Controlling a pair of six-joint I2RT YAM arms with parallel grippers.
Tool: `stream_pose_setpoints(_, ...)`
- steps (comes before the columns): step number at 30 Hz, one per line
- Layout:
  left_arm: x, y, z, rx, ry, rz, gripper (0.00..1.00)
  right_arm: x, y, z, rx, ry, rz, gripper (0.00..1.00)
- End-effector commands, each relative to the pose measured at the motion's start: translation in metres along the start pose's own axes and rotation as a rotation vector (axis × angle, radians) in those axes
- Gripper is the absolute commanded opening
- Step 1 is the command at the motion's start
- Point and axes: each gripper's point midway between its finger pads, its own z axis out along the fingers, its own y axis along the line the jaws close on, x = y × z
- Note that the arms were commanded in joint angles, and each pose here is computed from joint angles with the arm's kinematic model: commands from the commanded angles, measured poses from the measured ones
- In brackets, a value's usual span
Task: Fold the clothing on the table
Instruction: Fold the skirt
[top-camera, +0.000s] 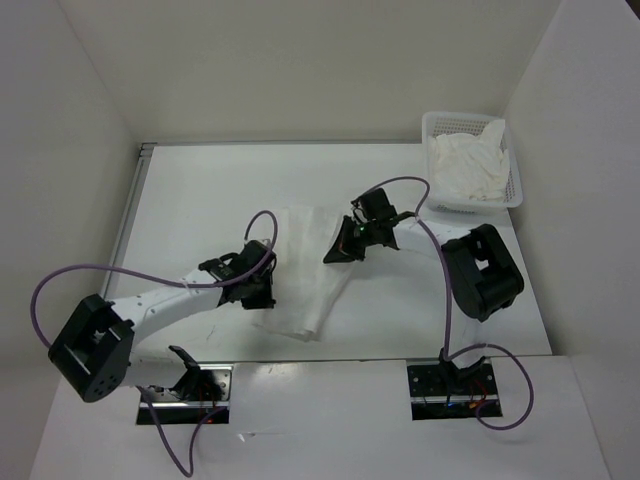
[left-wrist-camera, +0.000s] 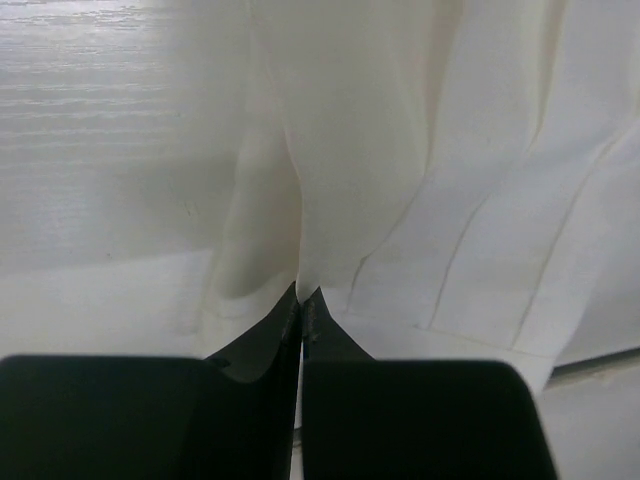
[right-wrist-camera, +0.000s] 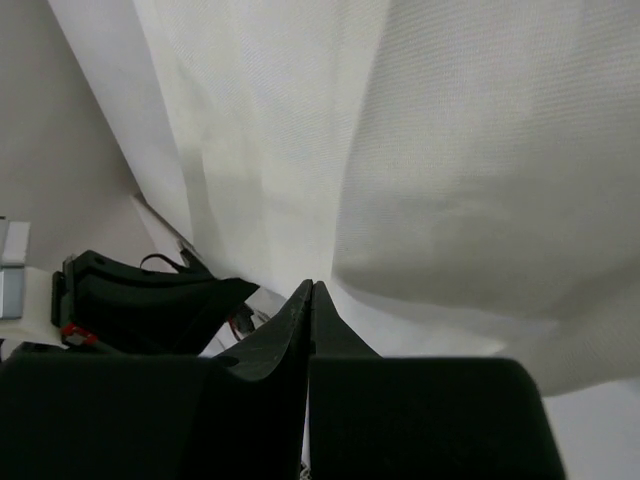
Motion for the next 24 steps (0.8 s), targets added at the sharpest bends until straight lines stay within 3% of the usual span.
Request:
stream_pose_setpoints(1,-0.016,0.003,0.011,-0.045,-0.049,-0.029,0.0,-0.019,0.028,0.0,-0.078,-0.039,-0.059,0.0)
stream_pose_setpoints(7,-0.029,0.022,0.025,-0.136,-0.079,-0.068,0.0,-0.023,0.029,0.004,-0.076,-0.038,-0.067,0.0)
stream_pose_setpoints(11,-0.022,0.043,0.045,-0.209,-0.021,-0.074,0.0,-0.026,0.013,0.019,-0.032,-0.023,-0.038,0.04)
stream_pose_setpoints(17,-0.028,0.042,0.05,-0.227,-0.026,-0.072,0.0,-0.029,0.0,0.034,-0.006,-0.012,-0.02,0.04)
stream_pose_setpoints(20,-0.025,0.042,0.052,-0.227,-0.012,-0.072,0.01,-0.031,-0.001,0.036,-0.004,-0.01,-0.018,0.11)
stream_pose_setpoints(22,-0.024,0.041,0.05,-0.227,0.002,-0.071,0.17,-0.03,-0.005,0.039,0.004,-0.003,-0.011,0.16)
stream_pose_setpoints(23,-0.026,0.039,0.048,-0.219,-0.007,-0.072,0.32,-0.029,-0.008,0.042,0.009,0.002,-0.006,0.18)
stream_pose_setpoints(24,-0.029,0.034,0.043,-0.192,-0.02,-0.075,0.35,-0.029,-0.008,0.042,0.009,0.002,-0.006,0.2)
